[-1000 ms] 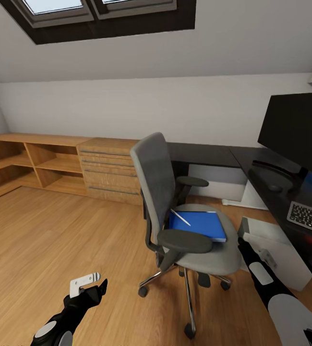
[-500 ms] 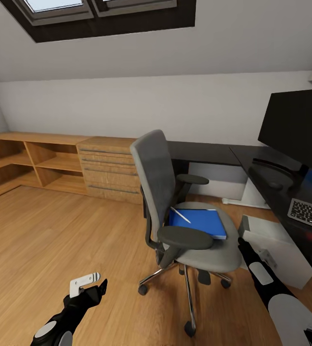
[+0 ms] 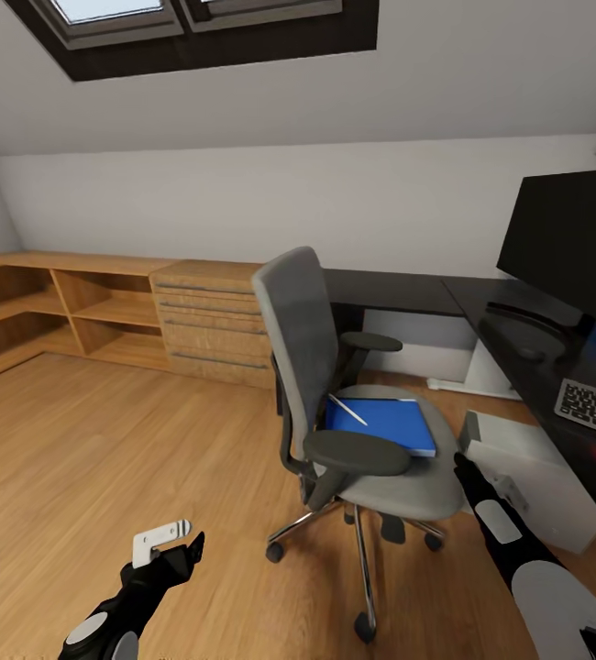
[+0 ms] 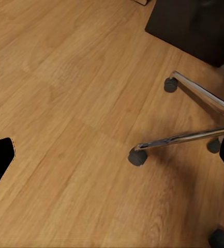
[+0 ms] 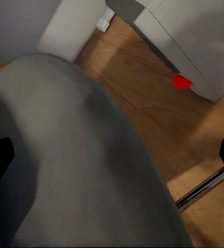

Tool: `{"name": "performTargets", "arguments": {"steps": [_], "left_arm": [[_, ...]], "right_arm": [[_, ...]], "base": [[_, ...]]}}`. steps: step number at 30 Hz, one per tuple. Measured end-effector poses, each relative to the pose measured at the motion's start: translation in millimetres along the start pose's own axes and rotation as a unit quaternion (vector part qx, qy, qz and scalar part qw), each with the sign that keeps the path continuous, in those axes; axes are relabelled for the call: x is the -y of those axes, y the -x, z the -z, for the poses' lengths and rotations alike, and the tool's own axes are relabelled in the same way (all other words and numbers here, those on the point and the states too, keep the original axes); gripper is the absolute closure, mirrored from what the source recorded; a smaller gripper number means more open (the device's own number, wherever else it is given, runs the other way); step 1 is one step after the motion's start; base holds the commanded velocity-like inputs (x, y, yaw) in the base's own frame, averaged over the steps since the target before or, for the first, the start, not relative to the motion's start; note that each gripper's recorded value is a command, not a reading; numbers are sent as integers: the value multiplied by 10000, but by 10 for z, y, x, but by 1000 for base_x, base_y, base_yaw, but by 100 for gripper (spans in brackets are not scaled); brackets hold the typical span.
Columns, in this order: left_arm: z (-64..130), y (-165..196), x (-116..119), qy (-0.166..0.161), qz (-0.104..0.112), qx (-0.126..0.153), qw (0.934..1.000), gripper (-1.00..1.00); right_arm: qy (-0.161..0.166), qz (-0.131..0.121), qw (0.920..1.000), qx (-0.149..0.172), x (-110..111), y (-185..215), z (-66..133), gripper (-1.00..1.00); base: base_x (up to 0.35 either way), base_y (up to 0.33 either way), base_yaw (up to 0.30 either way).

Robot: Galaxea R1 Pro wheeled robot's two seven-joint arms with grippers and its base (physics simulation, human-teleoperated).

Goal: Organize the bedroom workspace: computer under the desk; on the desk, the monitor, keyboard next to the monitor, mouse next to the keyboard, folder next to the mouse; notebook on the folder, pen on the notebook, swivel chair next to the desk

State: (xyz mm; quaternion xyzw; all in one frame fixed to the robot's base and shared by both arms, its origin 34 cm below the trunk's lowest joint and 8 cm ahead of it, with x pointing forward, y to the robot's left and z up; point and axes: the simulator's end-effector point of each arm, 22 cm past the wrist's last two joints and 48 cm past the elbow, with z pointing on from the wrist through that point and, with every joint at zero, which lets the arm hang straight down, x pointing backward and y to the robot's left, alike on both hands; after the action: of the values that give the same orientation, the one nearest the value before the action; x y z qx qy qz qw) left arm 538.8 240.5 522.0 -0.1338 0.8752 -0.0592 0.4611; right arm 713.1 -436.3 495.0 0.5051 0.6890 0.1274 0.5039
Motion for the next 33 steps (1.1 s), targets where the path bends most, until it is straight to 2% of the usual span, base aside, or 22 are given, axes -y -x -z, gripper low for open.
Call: {"name": "performTargets", "arguments": {"steps": [17,33], "left_arm": [[2,-4,9,-8,-3,-6,10000,-100],[0,-9,12,-8,-13,-16,10000,-100]], "right_arm": [[-18,13,10000,17,13,19,1,-100],[24,11,10000,33,-19,34,-2,-100]], "base": [[20,0,264],[26,0,22]]}}
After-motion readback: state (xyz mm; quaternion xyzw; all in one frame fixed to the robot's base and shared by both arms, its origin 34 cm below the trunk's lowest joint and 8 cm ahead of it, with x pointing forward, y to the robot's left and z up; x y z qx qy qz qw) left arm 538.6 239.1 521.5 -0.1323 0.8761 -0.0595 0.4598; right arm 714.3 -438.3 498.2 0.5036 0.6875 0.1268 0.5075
